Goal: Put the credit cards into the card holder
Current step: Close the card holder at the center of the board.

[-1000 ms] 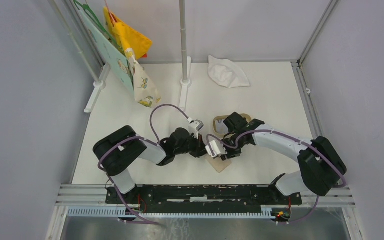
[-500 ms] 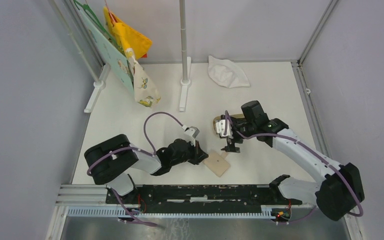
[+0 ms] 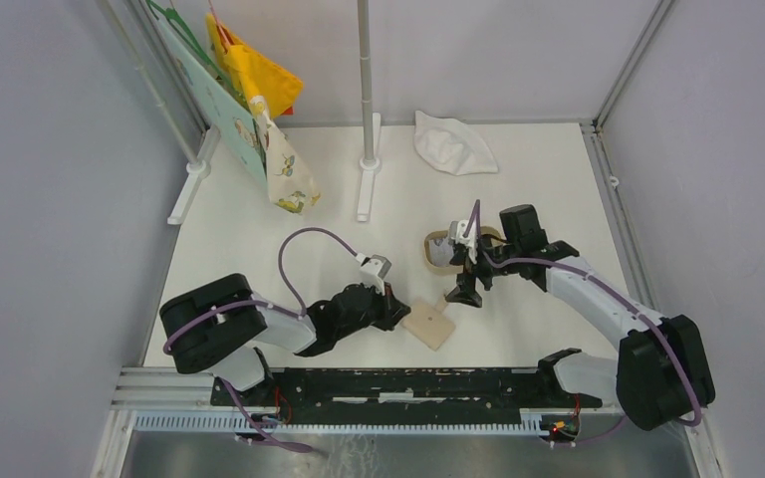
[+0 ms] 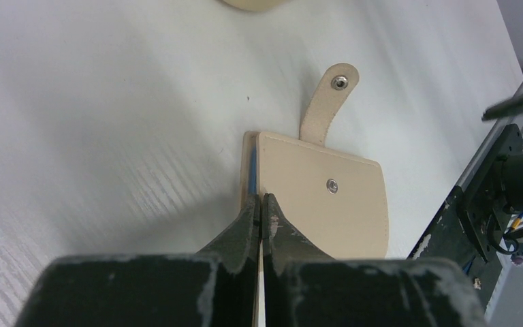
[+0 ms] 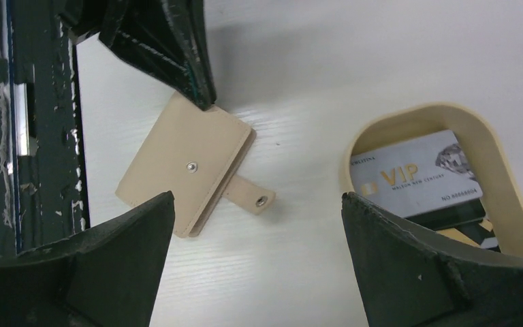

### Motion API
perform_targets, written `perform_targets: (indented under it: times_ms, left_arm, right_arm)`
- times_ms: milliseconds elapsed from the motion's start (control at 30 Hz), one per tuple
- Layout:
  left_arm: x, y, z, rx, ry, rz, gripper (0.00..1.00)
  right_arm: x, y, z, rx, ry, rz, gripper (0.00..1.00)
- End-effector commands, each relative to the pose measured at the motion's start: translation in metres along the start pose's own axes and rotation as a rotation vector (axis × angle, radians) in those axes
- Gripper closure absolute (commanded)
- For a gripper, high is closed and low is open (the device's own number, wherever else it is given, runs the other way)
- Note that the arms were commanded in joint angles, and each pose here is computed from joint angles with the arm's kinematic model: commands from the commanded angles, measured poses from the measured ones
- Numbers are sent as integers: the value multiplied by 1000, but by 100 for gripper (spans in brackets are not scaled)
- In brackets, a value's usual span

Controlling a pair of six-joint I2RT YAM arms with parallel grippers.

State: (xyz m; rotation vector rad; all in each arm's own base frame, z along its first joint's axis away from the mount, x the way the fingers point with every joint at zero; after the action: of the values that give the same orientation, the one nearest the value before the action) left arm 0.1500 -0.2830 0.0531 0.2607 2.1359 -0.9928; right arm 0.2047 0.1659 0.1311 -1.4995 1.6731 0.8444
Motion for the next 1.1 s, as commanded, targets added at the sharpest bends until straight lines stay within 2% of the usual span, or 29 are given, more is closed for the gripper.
perform_targets:
  times_ms: [0, 133, 300, 433, 633, 1067]
  left_arm:
    - [-9, -14, 2, 19, -83, -33, 98]
    - [-3, -14, 5, 5, -83, -41, 98]
    - [-2, -14, 6, -6, -86, -43, 98]
    - [-1, -14, 6, -14, -88, -42, 98]
    - [1, -16, 9, -15, -83, -33, 98]
    - [1, -20, 10, -21, -83, -12, 98]
  right_arm:
    - [-11, -16, -6, 37, -66, 74, 3]
    - [-3, -26, -9, 112, 4, 105, 14]
    - [6, -34, -11, 162, 85, 160, 38]
    - [17, -32, -4, 135, 119, 221, 51]
    - [22, -24, 8, 69, 143, 270, 51]
    - [30, -18, 18, 43, 180, 354, 55]
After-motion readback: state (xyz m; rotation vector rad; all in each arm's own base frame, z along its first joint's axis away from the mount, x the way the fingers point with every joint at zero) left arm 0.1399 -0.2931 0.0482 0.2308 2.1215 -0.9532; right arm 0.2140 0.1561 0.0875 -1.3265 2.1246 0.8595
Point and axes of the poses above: each gripper's point midway between its finger pads, its own z axis out along the fingers, its own y axis along the line the jaws close on, x = y × z, the point moved 5 cm from there along -z, back along the fingers, and after that the axes turned 3 degrees about -z, right-handed, at the moved point
